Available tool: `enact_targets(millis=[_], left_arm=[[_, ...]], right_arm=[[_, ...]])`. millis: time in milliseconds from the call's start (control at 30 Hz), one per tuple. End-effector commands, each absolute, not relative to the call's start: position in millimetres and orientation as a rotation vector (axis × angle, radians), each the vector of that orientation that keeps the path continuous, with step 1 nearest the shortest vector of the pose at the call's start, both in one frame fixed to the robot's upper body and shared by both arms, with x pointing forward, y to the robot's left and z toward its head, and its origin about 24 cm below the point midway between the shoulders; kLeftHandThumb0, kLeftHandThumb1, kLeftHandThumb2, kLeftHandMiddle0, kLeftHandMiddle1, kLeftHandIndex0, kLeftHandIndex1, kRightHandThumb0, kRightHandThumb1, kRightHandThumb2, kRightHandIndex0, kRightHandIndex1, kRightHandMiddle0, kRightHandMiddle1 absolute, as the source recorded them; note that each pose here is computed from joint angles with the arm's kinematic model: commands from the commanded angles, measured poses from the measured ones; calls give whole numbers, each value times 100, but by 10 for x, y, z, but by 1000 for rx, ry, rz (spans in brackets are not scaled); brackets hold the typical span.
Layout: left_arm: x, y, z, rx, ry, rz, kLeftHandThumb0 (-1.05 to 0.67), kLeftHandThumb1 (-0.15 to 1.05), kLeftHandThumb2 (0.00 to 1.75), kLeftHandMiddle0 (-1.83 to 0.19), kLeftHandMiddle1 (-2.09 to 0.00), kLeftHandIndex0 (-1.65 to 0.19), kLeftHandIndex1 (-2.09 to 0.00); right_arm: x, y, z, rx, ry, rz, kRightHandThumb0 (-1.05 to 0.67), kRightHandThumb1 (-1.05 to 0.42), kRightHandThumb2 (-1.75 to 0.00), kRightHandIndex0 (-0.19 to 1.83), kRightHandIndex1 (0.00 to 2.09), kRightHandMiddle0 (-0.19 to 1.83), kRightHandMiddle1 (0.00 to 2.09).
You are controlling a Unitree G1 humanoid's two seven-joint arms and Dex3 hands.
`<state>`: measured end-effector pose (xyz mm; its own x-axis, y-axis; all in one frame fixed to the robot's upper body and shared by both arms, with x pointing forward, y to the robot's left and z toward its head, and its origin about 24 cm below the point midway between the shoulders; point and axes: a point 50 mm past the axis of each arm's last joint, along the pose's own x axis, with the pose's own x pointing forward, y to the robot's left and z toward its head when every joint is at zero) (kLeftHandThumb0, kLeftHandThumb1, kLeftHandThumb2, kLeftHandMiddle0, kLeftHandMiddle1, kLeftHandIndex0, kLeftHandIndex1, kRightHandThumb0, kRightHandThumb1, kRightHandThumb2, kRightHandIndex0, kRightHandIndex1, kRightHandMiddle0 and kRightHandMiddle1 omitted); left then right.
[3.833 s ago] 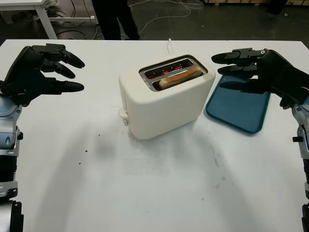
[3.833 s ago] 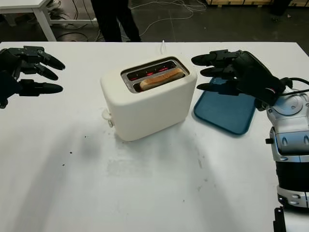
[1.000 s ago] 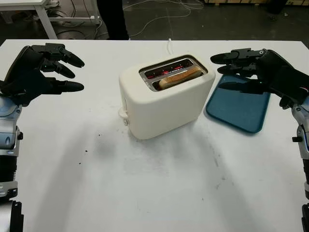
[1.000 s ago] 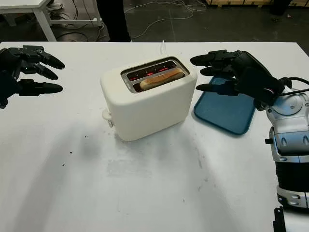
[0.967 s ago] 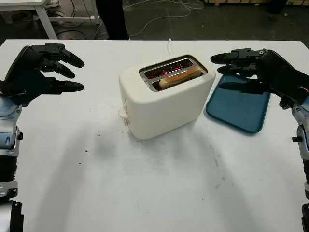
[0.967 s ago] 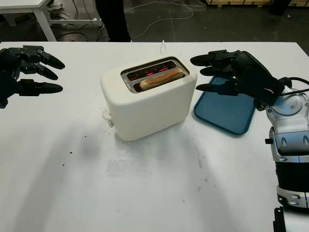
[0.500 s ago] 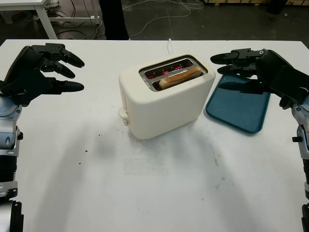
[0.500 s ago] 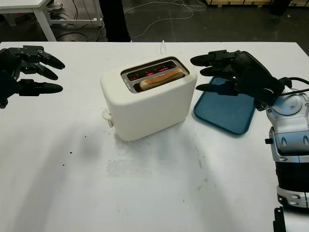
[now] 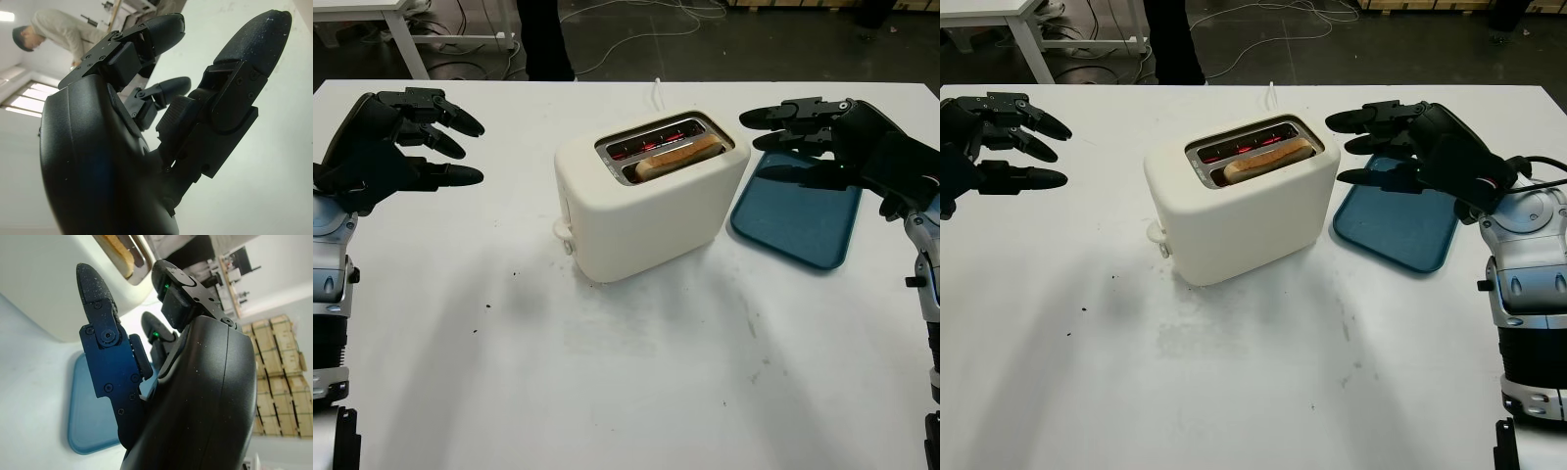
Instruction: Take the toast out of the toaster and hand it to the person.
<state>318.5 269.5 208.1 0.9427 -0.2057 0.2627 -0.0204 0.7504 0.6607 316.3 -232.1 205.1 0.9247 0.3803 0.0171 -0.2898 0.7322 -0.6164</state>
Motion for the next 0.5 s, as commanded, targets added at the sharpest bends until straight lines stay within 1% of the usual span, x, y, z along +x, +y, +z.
enact_targets(millis=[0,467], left_arm=[[3188,2687,2112,711,-349,-103,-105,62,0,-75,-90,-77,-76],[3182,2684,2114,723,-341,-102,-105,61,0,-74,-91,-77,-75]], right_arm=[[3176,-2322,2075,-641,-157,370,-55,-82,0,43,44,62,1],[3171,-2331,2070,-649,-159,367,-55,-83,0,42,48,63,1]])
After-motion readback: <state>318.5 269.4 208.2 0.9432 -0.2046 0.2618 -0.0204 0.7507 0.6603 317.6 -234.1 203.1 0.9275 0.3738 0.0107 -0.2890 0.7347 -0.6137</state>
